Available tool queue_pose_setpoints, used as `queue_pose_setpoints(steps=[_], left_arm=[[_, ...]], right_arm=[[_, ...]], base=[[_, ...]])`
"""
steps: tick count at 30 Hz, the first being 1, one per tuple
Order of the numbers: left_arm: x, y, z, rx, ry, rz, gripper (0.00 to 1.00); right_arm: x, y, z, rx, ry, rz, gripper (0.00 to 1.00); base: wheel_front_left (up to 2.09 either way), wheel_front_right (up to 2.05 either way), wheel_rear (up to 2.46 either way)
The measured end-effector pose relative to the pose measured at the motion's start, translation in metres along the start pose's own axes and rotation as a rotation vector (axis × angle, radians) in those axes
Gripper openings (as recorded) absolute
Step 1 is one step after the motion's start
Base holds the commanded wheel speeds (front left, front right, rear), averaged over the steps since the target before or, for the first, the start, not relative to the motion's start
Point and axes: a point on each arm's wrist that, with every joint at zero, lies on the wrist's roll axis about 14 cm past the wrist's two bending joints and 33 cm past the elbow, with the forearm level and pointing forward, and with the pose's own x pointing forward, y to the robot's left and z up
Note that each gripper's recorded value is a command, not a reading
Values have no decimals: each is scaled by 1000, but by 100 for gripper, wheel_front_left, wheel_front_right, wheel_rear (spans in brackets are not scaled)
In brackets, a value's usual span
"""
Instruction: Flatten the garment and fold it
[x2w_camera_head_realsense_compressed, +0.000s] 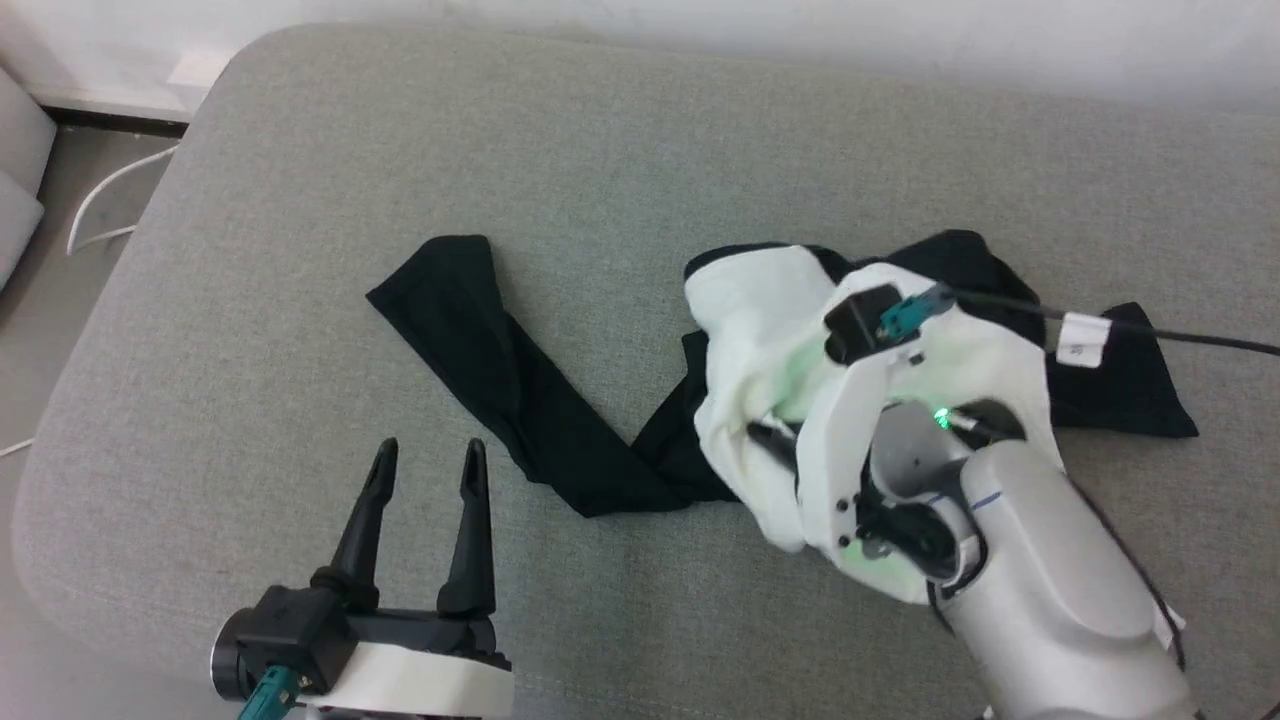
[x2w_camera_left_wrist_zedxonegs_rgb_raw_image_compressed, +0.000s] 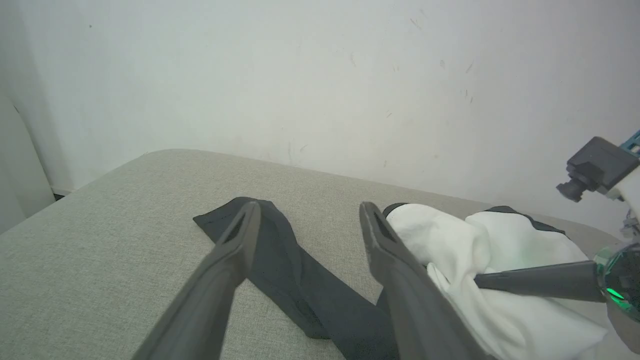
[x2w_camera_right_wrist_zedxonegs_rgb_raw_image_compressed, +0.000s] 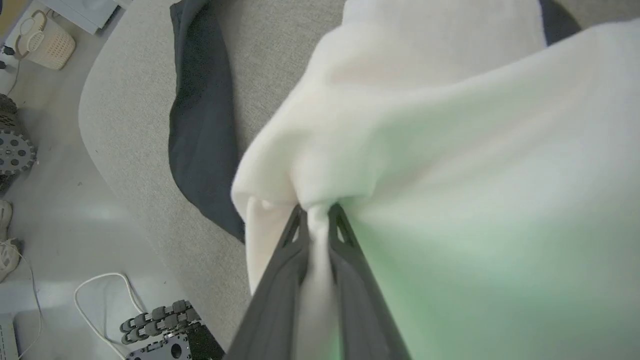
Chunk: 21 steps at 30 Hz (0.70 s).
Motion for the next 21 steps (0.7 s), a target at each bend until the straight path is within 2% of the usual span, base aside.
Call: queue_pose_setpoints(steps=[2, 3, 5, 8, 13, 16, 21], left_arm=[[0, 0, -2, -3, 6, 2, 100], [-1, 1, -3, -5, 10, 4, 100], [-1, 2, -6, -5, 19, 11, 100], [-2, 5, -8, -4, 27, 18, 100], [-2, 6, -8, -9, 26, 22, 100], [1, 3, -6, -13, 19, 10, 100], [2, -6, -5, -24, 10, -19, 100]], right_arm=[[9, -1, -16, 29, 31, 6, 4], [13, -4, -24, 44, 51, 2, 32], [20, -11, -39, 66, 82, -14, 100], [28, -14, -35, 28, 70, -25, 100], [29, 10, -23, -12, 47, 47, 100], [20, 20, -1, -34, -3, 72, 100], [-10, 12, 49, -68, -128, 26, 100]], base=[[0, 0, 0], [0, 0, 0], [0, 0, 0], [0, 0, 0], [0, 0, 0], [0, 0, 0], [0, 0, 0]])
